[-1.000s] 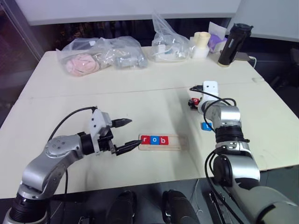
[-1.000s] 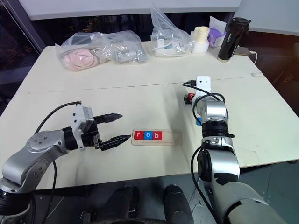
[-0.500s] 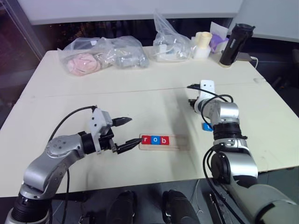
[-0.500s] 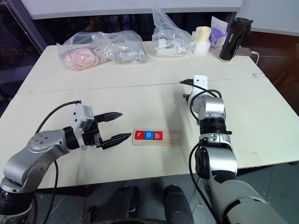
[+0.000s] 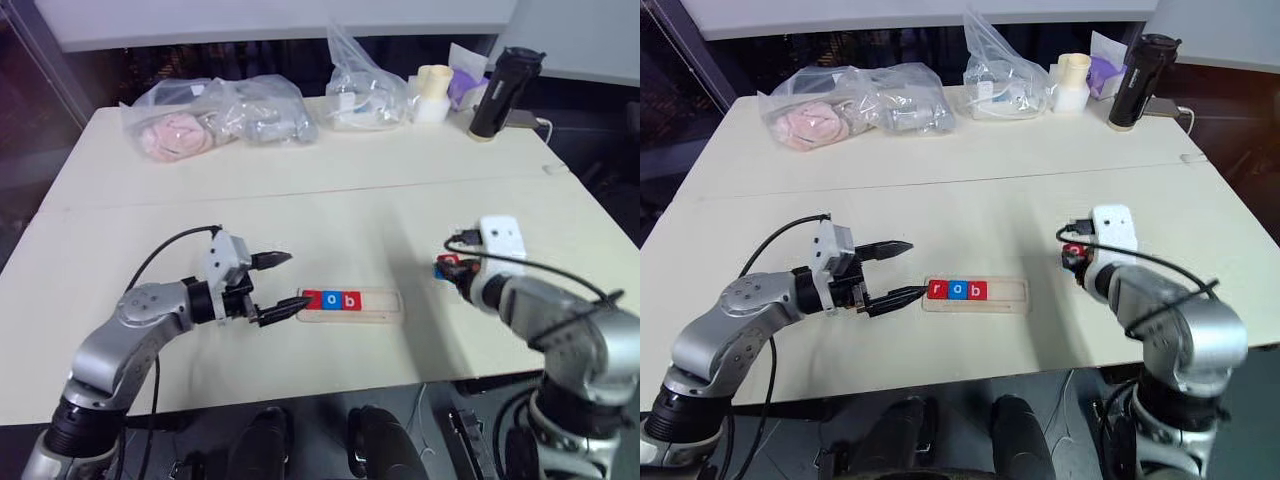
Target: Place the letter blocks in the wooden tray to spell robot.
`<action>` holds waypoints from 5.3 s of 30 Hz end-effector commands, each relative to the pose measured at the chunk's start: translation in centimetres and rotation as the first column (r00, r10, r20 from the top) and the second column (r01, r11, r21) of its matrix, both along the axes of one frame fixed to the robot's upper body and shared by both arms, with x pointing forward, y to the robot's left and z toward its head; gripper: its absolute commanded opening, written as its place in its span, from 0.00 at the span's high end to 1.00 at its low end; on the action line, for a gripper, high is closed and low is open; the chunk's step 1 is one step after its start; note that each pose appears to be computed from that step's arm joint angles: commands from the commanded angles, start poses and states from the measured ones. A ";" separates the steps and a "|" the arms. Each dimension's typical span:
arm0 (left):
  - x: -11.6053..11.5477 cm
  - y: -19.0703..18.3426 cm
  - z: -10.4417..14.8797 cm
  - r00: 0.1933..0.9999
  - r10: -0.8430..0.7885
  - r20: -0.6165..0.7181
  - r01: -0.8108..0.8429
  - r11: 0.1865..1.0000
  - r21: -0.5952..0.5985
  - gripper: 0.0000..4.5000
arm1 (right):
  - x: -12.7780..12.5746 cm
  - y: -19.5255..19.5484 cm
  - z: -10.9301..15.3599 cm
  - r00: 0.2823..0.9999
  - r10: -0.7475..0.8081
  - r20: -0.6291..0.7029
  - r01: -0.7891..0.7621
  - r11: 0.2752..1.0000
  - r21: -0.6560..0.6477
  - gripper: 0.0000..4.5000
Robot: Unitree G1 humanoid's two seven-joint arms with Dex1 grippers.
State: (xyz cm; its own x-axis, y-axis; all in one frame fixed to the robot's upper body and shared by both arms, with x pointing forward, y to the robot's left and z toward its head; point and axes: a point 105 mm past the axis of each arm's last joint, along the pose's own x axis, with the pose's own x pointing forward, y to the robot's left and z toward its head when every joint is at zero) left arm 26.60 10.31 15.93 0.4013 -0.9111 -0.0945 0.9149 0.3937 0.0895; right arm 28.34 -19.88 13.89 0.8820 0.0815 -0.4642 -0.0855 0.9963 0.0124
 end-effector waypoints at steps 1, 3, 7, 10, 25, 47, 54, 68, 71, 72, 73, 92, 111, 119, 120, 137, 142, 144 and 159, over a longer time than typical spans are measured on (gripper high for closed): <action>-0.1 -0.1 0.6 0.999 -0.025 0.033 0.025 1.000 -0.003 0.00 | -1.5 0.8 0.6 0.999 -0.001 0.053 0.000 1.000 0.011 0.74; 0.2 0.0 0.5 0.999 -0.026 0.036 0.025 1.000 0.005 0.00 | -1.9 0.6 -0.3 0.999 -0.035 0.023 0.035 0.999 0.017 0.74; 0.2 0.0 0.7 0.998 -0.043 0.039 0.042 0.999 0.020 0.00 | -3.2 0.2 -2.4 0.994 -0.084 -0.063 0.086 0.996 0.030 0.74; 0.2 -0.1 0.8 0.998 -0.046 0.039 0.045 0.999 0.022 0.00 | -3.7 0.4 -3.0 0.992 -0.086 -0.089 0.090 0.995 0.036 0.74; -0.2 0.1 0.6 0.998 -0.042 0.035 0.041 0.999 0.028 0.00 | -4.9 0.6 -1.3 0.967 0.189 -0.171 -0.211 0.971 -0.117 0.00; -0.4 -0.1 0.5 0.999 -0.012 0.046 0.011 1.000 0.018 0.00 | -3.0 -5.4 -2.7 0.368 0.819 -0.441 -0.908 0.213 -0.361 0.00; -0.6 0.1 0.5 0.999 0.001 0.044 -0.002 1.000 0.019 0.00 | -1.7 -5.4 -2.8 0.310 0.831 -0.463 -0.919 0.136 -0.370 0.00; -0.7 -0.4 0.9 0.999 0.001 0.045 -0.001 1.000 0.016 0.00 | -0.5 -4.5 -2.8 0.238 0.850 -0.470 -0.926 0.052 -0.373 0.00; -0.6 -0.4 0.9 0.999 0.002 0.045 -0.002 1.000 0.016 0.00 | -0.4 -4.1 -2.6 0.227 0.856 -0.465 -0.927 0.043 -0.374 0.00; -0.7 -0.5 1.0 0.999 0.002 0.045 -0.003 1.000 0.016 0.00 | -0.4 -3.9 -2.6 0.225 0.859 -0.461 -0.927 0.043 -0.372 0.00; -0.7 -0.5 1.0 0.999 0.002 0.045 -0.003 1.000 0.016 0.00 | -0.5 -3.8 -2.6 0.223 0.860 -0.458 -0.927 0.043 -0.371 0.00; -0.5 -0.9 1.5 0.999 -0.002 0.050 0.001 1.000 0.014 0.00 | -0.3 -1.9 -0.8 0.269 0.882 -0.387 -0.909 0.099 -0.405 0.75; -0.6 0.4 -0.8 0.999 0.018 0.040 -0.019 1.000 0.010 0.00 | 1.5 6.0 0.4 0.263 0.912 -0.313 -0.905 0.121 -0.407 0.75; -0.7 0.2 -0.7 0.999 0.025 0.044 -0.025 1.000 0.009 0.00 | 1.3 6.7 -0.2 0.239 0.918 -0.316 -0.919 0.108 -0.380 0.75; -0.7 0.2 -0.7 0.999 0.025 0.044 -0.026 1.000 0.010 0.00 | 1.2 6.8 -0.3 0.237 0.918 -0.318 -0.920 0.107 -0.376 0.75; -0.9 -0.6 0.1 0.999 0.024 0.046 -0.024 1.000 0.004 0.00 | 1.5 6.5 -1.7 0.240 0.908 -0.342 -0.926 0.109 -0.361 0.75; -0.7 -0.8 0.6 0.999 0.022 0.047 -0.022 1.000 0.002 0.00 | 1.6 6.8 -1.4 0.239 0.914 -0.327 -0.924 0.111 -0.365 0.64; -0.7 -0.9 0.7 0.999 0.020 0.048 -0.020 1.000 0.001 0.00 | 1.7 6.8 -1.4 0.243 0.914 -0.325 -0.923 0.114 -0.368 0.42; -0.8 -1.5 1.2 0.999 0.005 0.053 -0.005 1.000 -0.001 0.00 | 3.0 6.3 0.8 0.326 0.914 -0.242 -0.880 0.201 -0.429 0.01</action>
